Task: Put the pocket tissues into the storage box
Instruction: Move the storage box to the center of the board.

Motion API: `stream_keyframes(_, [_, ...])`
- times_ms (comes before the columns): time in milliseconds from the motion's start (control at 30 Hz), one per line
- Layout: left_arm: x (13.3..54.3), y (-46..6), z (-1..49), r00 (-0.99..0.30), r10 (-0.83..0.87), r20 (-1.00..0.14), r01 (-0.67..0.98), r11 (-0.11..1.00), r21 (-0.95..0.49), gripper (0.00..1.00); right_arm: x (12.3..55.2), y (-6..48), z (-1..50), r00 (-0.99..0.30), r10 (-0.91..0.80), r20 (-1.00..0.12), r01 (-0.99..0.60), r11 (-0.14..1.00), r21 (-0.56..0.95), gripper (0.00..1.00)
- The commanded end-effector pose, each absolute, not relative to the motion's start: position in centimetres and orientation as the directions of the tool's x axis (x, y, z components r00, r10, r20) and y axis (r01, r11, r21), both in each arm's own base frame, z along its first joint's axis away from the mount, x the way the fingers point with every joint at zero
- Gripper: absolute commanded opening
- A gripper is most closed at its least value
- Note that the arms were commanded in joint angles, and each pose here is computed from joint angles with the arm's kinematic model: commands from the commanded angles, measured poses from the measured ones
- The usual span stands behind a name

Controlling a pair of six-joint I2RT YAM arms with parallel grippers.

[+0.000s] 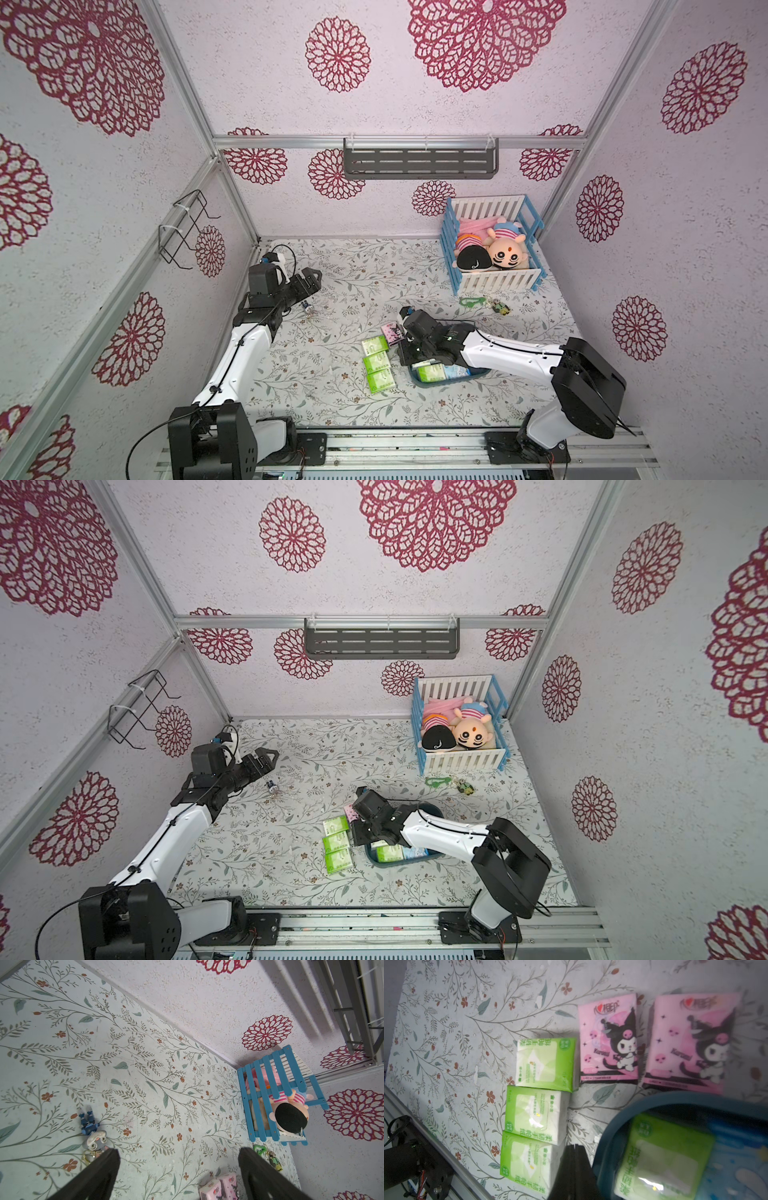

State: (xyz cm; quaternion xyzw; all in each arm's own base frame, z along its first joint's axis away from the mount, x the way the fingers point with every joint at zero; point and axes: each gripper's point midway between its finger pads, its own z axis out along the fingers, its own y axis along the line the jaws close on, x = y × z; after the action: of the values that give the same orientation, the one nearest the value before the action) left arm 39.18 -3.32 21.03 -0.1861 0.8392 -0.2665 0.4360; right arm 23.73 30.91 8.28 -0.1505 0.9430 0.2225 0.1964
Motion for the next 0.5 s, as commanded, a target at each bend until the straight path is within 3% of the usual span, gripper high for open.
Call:
stream_keyframes(0, [39.9,-4.8,21.7,-0.541,-0.580,-0.609,-0.045,0.743,-0.668,0.97,24.4,29.1,9.0,-0.864,-0.196,-0.464,-0.367,0.876,0.313,0.00])
stream_keyframes(300, [39.8,-7.1,22.1,-0.595,-0.487,-0.639,0.021,0.786,-0.618,0.97,25.5,26.4,11.1,-0.851,-0.118,-0.512,-0.318,0.891,0.324,0.04])
stream_keyframes(467, [39.5,-7.3,22.5,-0.583,-0.485,-0.652,0.022,0.793,-0.609,0.97,27.3,28.3,14.2,-0.796,-0.117,-0.594,-0.385,0.855,0.348,0.46])
